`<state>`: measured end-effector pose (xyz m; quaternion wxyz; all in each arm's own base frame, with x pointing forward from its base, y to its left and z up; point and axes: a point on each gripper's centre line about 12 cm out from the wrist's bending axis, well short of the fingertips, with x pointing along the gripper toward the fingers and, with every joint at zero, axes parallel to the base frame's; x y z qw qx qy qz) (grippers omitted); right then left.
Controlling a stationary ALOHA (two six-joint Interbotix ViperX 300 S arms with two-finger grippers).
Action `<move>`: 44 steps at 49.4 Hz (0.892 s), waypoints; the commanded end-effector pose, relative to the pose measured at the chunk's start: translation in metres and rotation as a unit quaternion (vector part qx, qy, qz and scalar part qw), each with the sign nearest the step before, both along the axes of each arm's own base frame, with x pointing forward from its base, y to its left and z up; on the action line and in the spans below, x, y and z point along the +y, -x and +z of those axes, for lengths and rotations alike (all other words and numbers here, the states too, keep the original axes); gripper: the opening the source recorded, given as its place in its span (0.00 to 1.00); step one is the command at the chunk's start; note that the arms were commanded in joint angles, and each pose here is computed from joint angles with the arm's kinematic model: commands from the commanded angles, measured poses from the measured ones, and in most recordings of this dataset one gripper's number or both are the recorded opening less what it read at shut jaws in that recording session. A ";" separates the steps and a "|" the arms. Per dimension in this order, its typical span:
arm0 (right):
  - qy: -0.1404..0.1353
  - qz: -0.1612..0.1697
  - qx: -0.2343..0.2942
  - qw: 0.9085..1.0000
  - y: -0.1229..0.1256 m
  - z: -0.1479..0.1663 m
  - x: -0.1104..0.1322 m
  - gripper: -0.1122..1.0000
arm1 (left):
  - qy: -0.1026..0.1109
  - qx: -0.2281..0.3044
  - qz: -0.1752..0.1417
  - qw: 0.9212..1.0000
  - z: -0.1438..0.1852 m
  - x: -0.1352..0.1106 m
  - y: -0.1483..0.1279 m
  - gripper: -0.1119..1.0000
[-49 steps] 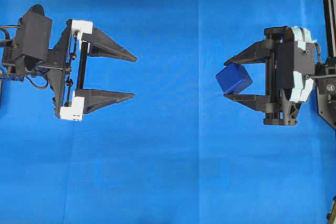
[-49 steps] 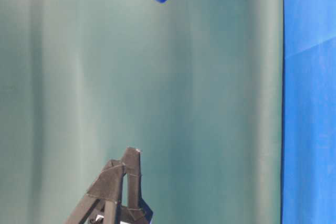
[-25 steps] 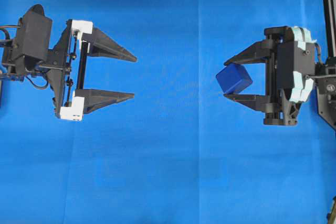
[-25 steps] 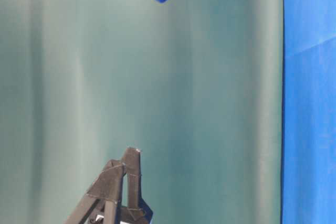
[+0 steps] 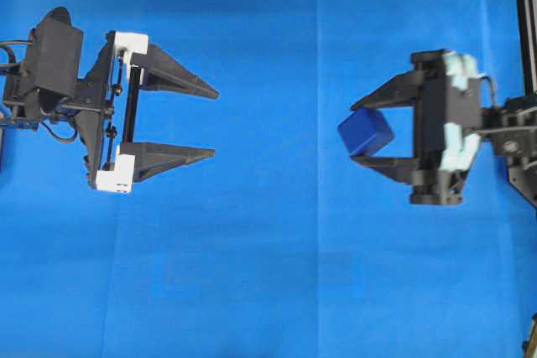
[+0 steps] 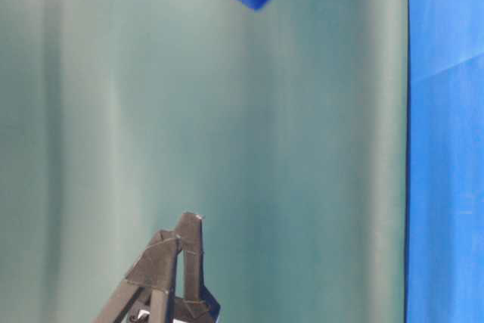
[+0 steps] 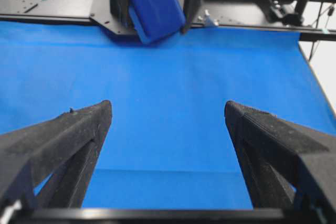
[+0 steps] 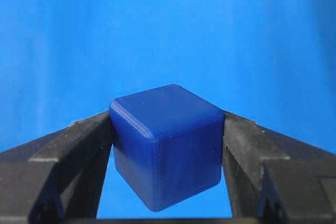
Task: Handover the blue block to the right arm after grasping it with the left arm, then place it in the designated position.
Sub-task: 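Swing the right gripper with the cube down toward the table center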
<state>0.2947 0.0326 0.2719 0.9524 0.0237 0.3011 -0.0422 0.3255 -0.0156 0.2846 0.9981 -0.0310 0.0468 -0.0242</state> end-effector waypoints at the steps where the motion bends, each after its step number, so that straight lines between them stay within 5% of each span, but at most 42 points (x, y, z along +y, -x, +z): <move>1: -0.007 0.014 -0.007 1.000 -0.010 -0.004 0.006 0.57 | 0.000 -0.023 0.001 1.000 0.015 0.000 -0.001 0.93; 27: -0.077 0.046 0.030 0.996 -0.068 -0.096 0.018 0.57 | 0.001 -0.022 0.000 1.000 0.015 0.000 -0.001 0.93; 44: -0.096 0.061 0.041 0.993 -0.098 -0.134 0.023 0.57 | 0.001 -0.023 0.000 1.000 0.015 0.000 -0.001 0.93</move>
